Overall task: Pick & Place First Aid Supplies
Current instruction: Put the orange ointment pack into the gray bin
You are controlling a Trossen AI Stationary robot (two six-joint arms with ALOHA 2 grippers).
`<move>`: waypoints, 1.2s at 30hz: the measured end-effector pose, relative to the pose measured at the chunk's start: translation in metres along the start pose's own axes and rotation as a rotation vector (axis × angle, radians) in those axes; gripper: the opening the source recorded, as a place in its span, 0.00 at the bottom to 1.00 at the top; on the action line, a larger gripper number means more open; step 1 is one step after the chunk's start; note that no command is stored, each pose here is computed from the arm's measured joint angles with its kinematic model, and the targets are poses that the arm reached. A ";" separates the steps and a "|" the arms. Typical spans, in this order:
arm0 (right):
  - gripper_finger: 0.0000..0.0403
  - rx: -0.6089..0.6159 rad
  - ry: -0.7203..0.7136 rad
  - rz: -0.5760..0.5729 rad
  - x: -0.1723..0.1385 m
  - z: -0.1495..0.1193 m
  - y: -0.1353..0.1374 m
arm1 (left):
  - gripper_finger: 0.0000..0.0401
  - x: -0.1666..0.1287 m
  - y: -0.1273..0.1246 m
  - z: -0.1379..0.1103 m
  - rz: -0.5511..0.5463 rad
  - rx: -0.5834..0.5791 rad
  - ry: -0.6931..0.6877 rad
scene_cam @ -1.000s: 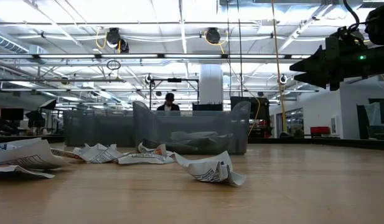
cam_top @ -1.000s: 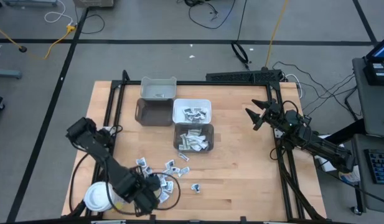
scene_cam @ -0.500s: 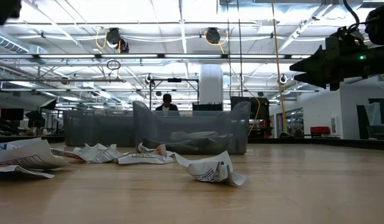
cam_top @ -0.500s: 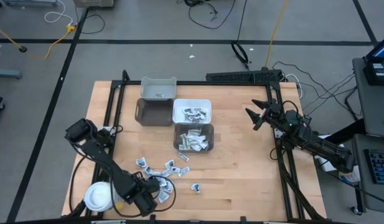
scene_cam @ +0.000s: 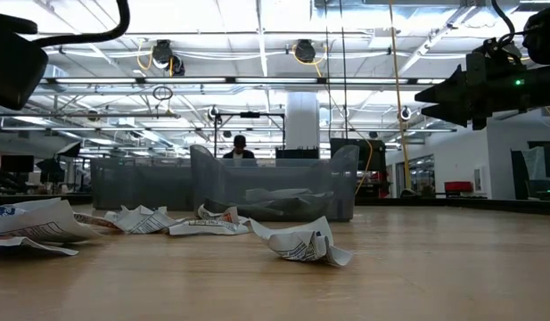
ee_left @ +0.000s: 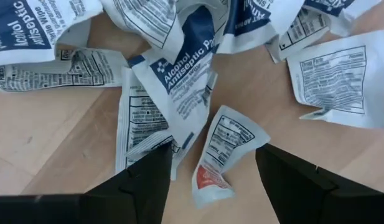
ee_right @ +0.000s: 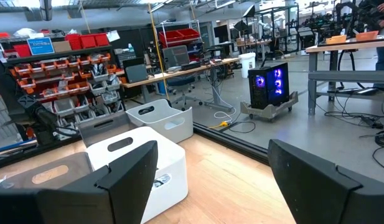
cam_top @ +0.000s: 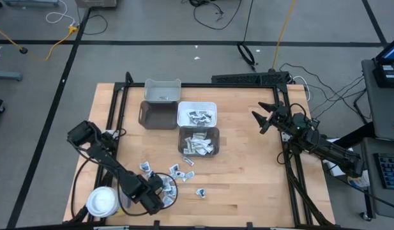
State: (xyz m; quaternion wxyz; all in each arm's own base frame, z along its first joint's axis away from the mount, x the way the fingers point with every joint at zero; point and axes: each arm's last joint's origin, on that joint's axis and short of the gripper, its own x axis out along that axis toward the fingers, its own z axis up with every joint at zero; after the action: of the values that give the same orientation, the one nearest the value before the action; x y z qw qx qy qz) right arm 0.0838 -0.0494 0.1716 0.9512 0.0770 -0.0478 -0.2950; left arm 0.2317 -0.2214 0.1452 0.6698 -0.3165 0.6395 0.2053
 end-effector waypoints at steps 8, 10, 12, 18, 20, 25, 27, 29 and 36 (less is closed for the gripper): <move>0.74 0.000 0.000 0.000 0.000 0.000 0.000 | 0.51 0.000 0.000 0.002 -0.006 0.014 -0.002; 0.74 0.000 0.000 0.000 0.000 0.000 0.000 | 0.46 0.000 0.000 0.003 -0.006 0.013 -0.002; 0.74 0.000 0.000 0.000 0.000 0.000 0.000 | 0.41 0.001 0.000 0.005 -0.006 0.010 0.001; 0.74 0.000 0.000 0.000 0.000 0.000 0.000 | 0.23 0.001 0.000 0.009 -0.009 -0.007 0.051; 0.74 0.000 0.000 0.000 0.000 0.000 0.000 | 0.18 0.001 0.000 0.011 -0.010 -0.014 0.068; 0.74 0.000 0.000 0.000 0.000 0.000 0.000 | 0.05 0.000 0.000 0.010 -0.016 -0.015 0.100; 0.74 0.000 0.000 0.000 0.000 0.000 0.000 | 0.02 -0.003 0.001 0.010 -0.025 -0.016 0.112; 0.74 0.000 0.000 0.000 0.000 0.000 0.000 | 0.02 -0.010 0.001 0.011 -0.047 -0.017 0.113; 0.74 0.000 0.000 0.000 0.000 0.000 0.000 | 0.06 -0.049 0.004 0.015 -0.167 -0.021 0.082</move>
State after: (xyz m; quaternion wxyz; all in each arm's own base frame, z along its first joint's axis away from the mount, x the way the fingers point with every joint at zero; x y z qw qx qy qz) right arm 0.0838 -0.0495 0.1716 0.9512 0.0770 -0.0478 -0.2951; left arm 0.2349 -0.2014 0.1928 0.6546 -0.3838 0.6355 0.1424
